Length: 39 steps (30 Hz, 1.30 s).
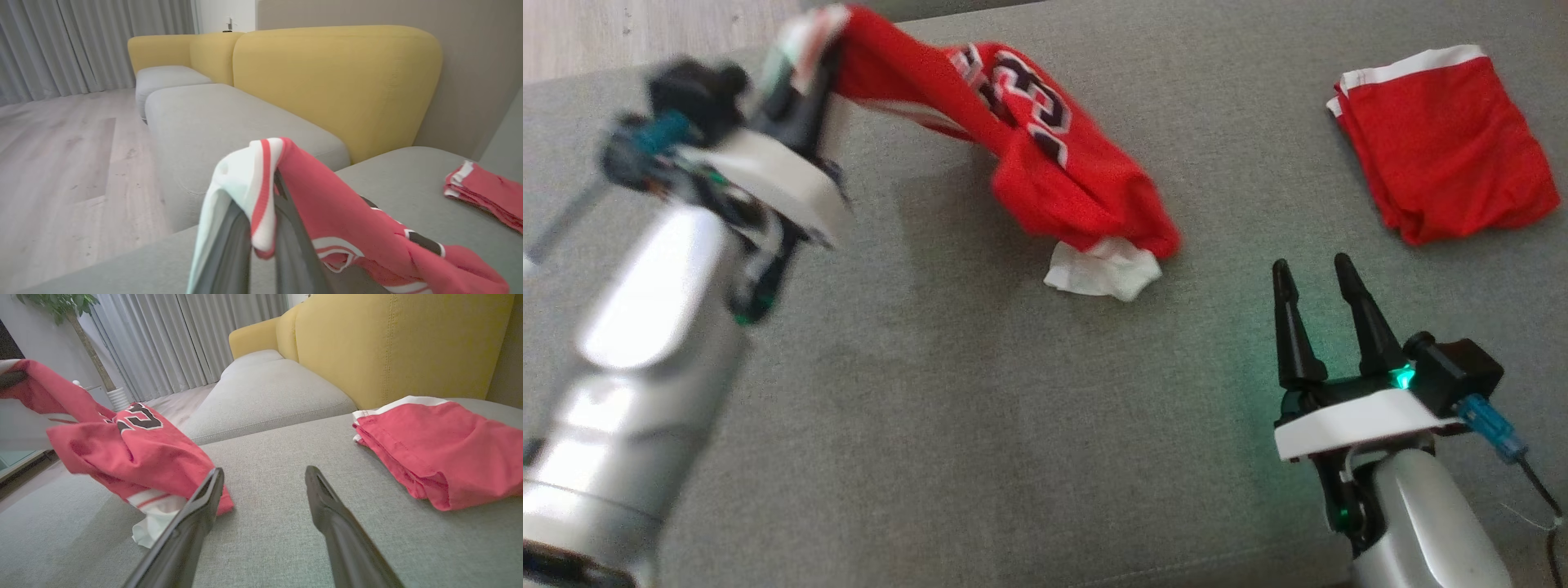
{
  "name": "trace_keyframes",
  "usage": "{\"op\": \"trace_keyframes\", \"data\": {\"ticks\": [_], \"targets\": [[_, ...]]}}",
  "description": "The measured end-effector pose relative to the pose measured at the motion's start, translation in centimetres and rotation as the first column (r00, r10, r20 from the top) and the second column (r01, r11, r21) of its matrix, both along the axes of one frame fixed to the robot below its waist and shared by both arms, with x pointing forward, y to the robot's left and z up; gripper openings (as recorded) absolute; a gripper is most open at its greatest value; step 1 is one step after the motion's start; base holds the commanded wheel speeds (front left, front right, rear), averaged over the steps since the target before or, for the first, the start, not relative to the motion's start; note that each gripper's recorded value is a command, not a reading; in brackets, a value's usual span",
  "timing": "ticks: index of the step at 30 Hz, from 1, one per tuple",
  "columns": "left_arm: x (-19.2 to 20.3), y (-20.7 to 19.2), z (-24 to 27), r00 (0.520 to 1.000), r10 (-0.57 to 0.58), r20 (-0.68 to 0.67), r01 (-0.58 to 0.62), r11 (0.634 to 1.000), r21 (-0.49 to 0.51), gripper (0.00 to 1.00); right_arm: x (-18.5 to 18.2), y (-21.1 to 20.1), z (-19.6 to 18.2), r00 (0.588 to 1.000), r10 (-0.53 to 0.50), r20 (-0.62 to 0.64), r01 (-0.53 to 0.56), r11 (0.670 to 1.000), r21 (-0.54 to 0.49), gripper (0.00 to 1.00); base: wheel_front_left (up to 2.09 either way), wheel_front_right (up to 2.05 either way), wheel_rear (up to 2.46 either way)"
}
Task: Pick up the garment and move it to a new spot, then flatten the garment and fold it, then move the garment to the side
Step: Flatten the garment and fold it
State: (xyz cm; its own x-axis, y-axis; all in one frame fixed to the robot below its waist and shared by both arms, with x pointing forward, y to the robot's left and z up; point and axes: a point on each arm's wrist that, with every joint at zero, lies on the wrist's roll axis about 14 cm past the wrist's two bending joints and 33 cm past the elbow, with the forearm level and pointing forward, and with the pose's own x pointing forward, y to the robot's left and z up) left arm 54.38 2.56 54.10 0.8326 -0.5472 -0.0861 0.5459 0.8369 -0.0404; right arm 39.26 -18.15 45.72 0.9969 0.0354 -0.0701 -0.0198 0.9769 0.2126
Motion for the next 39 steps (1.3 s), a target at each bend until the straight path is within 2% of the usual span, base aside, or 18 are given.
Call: {"op": "trace_keyframes", "data": {"ticks": [3,6,7,8,11,14,21,28,39], "targets": [[1.8,2.2,1.3,0.999,0.032,0.019,-0.034,0.997,0.068,0.00,-0.2,0.2,0.0,1.000,0.005,-0.002,-0.005,1.000,0.008,1.00,0.00,0.00,0.00],[2.9,4.9,-0.7,0.992,0.088,-0.088,-0.070,0.979,0.189,0.00,-0.3,0.2,-0.1,1.000,0.002,-0.005,-0.002,1.000,0.012,1.00,0.00,0.00,0.00],[3.1,5.9,-1.5,0.987,0.116,-0.108,-0.089,0.971,0.223,0.71,-0.4,0.1,-0.1,1.000,0.001,-0.006,-0.001,1.000,0.011,1.00,0.00,0.00,0.00],[3.4,6.9,-2.0,0.984,0.148,-0.101,-0.119,0.961,0.251,1.00,-0.4,0.1,-0.2,1.000,0.000,-0.009,0.001,1.000,0.011,1.00,0.00,0.00,0.00],[4.3,9.0,-2.3,0.974,0.222,-0.040,-0.201,0.937,0.286,1.00,-0.5,0.0,-0.4,1.000,-0.003,-0.015,0.004,1.000,0.018,1.00,0.00,0.00,0.00],[4.6,9.0,-1.2,0.969,0.247,0.025,-0.246,0.943,0.224,1.00,-0.4,0.1,-0.4,1.000,-0.001,-0.014,0.001,1.000,0.019,1.00,0.00,0.00,0.00],[3.0,8.3,0.9,0.961,0.253,0.114,-0.266,0.958,0.110,1.00,0.2,1.2,0.1,0.999,0.034,0.005,-0.034,0.999,0.006,1.00,0.00,0.00,0.00],[-2.5,9.2,-0.2,0.946,0.308,0.102,-0.308,0.951,-0.013,1.00,0.6,3.1,1.2,0.995,0.093,0.041,-0.093,0.996,-0.010,1.00,0.00,0.00,0.00],[-13.7,11.3,-6.6,0.884,0.458,-0.092,-0.466,0.877,-0.118,1.00,0.2,6.4,1.7,0.981,0.185,0.054,-0.185,0.983,-0.009,1.00,0.00,0.00,0.00]]}}
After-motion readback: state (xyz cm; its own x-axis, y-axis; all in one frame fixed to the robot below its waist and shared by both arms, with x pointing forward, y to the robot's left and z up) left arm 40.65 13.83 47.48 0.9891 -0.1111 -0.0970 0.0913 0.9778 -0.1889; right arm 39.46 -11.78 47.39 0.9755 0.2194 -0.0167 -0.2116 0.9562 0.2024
